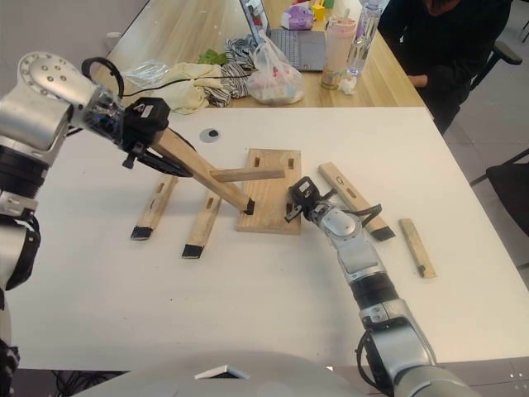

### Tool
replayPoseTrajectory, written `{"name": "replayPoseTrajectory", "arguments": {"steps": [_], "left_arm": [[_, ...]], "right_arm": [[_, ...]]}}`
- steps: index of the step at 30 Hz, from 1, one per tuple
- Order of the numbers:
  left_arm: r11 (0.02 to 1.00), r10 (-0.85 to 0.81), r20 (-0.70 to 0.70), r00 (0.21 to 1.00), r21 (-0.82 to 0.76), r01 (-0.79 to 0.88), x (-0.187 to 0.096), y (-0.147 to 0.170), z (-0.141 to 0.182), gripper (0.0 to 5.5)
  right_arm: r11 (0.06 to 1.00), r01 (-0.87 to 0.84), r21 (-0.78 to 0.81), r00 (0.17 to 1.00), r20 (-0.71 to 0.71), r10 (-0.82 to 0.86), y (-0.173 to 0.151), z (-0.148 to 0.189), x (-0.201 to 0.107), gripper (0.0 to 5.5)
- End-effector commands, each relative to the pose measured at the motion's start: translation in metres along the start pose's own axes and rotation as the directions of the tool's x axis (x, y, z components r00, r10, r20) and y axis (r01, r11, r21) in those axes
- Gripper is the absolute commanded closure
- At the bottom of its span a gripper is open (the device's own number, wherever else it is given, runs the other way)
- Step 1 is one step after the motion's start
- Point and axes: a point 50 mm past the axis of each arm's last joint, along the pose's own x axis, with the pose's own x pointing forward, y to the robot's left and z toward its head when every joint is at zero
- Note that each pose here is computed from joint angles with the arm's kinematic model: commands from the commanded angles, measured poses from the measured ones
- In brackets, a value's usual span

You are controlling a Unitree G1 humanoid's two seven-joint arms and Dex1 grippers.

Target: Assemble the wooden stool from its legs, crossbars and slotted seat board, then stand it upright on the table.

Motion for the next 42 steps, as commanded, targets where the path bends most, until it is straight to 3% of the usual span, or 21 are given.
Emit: {"name": "replayPoseTrajectory", "arguments": {"steps": [1, 6, 18, 27, 37, 42], "left_arm": [[0.997, -0.071, -0.127, 0.989, 0.008, 0.073, 0.009, 0.003, -0.002, 3.49], [0.987, -0.141, -0.120, 0.983, 0.057, 0.149, 0.026, 0.005, 0.010, 3.49], [0.976, -0.204, -0.042, 0.978, 0.070, 0.207, 0.052, 0.003, 0.013, 3.49], [0.975, -0.220, 0.052, 0.974, -0.025, 0.222, 0.072, 0.003, 0.030, 3.49], [0.964, -0.206, 0.102, 0.973, -0.147, 0.220, 0.061, -0.014, 0.006, 3.49], [0.962, -0.172, 0.132, 0.976, -0.193, 0.195, 0.062, -0.017, -0.006, 3.49]], "right_arm": [[0.990, -0.075, 0.118, 0.987, -0.130, 0.091, 0.034, -0.029, 0.002, 5.50], [0.939, -0.090, 0.331, 0.965, -0.205, 0.165, 0.058, -0.050, 0.000, 5.50], [0.938, -0.148, 0.312, 0.923, -0.298, 0.244, 0.073, -0.070, -0.011, 5.50], [0.934, -0.184, 0.306, 0.906, -0.315, 0.281, 0.081, -0.074, -0.014, 5.50], [0.962, -0.123, 0.243, 0.920, -0.335, 0.202, 0.054, -0.073, -0.020, 5.50], [0.967, -0.097, 0.235, 0.913, -0.365, 0.180, 0.043, -0.071, -0.022, 4.73]]}}
